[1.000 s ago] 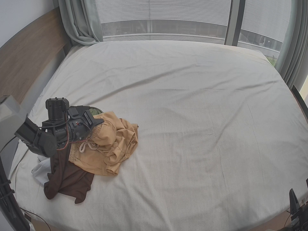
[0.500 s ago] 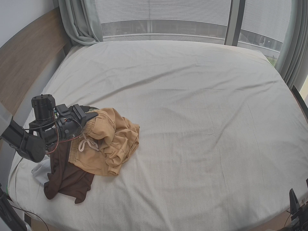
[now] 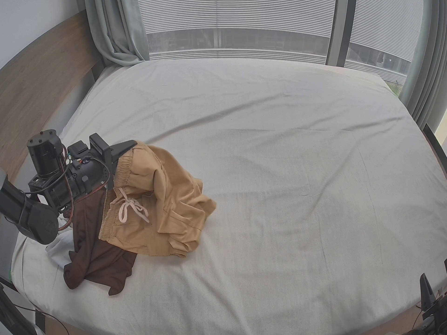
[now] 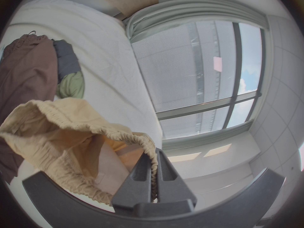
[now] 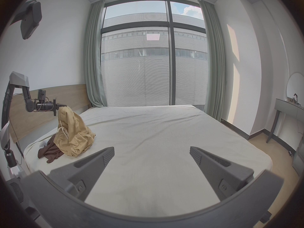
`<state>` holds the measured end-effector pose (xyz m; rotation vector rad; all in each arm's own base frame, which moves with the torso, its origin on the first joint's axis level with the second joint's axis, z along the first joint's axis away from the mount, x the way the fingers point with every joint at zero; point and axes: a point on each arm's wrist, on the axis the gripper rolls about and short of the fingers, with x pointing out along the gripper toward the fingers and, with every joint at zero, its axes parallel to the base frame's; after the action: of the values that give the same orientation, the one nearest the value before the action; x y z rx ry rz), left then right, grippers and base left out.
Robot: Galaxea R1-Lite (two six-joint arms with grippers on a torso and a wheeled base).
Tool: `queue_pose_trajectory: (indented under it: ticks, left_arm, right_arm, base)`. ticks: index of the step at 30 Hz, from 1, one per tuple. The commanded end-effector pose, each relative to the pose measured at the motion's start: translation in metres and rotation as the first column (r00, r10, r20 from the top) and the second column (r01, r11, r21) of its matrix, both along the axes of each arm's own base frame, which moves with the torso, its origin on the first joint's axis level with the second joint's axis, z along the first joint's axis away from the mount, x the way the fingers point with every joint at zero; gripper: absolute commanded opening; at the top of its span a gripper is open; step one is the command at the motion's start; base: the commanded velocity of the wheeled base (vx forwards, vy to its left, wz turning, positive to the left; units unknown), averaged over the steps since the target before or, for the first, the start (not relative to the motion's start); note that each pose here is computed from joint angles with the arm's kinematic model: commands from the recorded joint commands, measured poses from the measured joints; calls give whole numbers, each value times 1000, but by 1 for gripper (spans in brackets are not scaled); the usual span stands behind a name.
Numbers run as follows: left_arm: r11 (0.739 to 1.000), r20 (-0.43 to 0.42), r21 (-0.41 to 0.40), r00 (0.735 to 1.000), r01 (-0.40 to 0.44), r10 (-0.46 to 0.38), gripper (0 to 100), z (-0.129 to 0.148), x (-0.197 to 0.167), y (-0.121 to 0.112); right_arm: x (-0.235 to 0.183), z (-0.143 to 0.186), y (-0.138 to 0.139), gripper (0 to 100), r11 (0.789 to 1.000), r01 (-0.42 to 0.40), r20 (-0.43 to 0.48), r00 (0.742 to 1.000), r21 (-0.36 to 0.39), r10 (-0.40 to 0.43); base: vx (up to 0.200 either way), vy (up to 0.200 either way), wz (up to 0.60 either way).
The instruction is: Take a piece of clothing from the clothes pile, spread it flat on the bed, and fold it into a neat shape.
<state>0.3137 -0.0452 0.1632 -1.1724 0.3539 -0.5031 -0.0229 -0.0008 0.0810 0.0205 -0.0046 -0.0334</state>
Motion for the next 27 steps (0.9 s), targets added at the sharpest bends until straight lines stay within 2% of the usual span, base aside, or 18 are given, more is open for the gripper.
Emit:
queue_pose_trajectory:
  ticks: [1,8,12,21,27]
  left_arm:
    - [997,46,-75,999,-9,12,0,7,-9,-13]
    - [992,44,-123,999,-2,7,0,11,-11,-19]
    - [982,13,-189,1000,21,-19,0,14,-13,-26]
    - [973,17,-215,996,85,-83,0,21,-28,-47]
    - [948,12,-296,993,118,-119,0,35,-41,-55]
  right_arm:
    - [0,-5,0,100,1000,0,-1,1000,1,0]
    - [0,-5,0,100,1000,2,-1,1000,0,-2]
    - [0,-5,0,100,1000,2,-1,1000,0,-2]
    - [0,-5,0,100,1000,0,-1,1000,0,0]
    - [0,-5,0,100,1000,2,-1,1000,-2,-2]
  base:
    - [0,0,0]
    - [0,0,0]
    - [0,0,0]
    - [0,0,0]
    - [0,0,0]
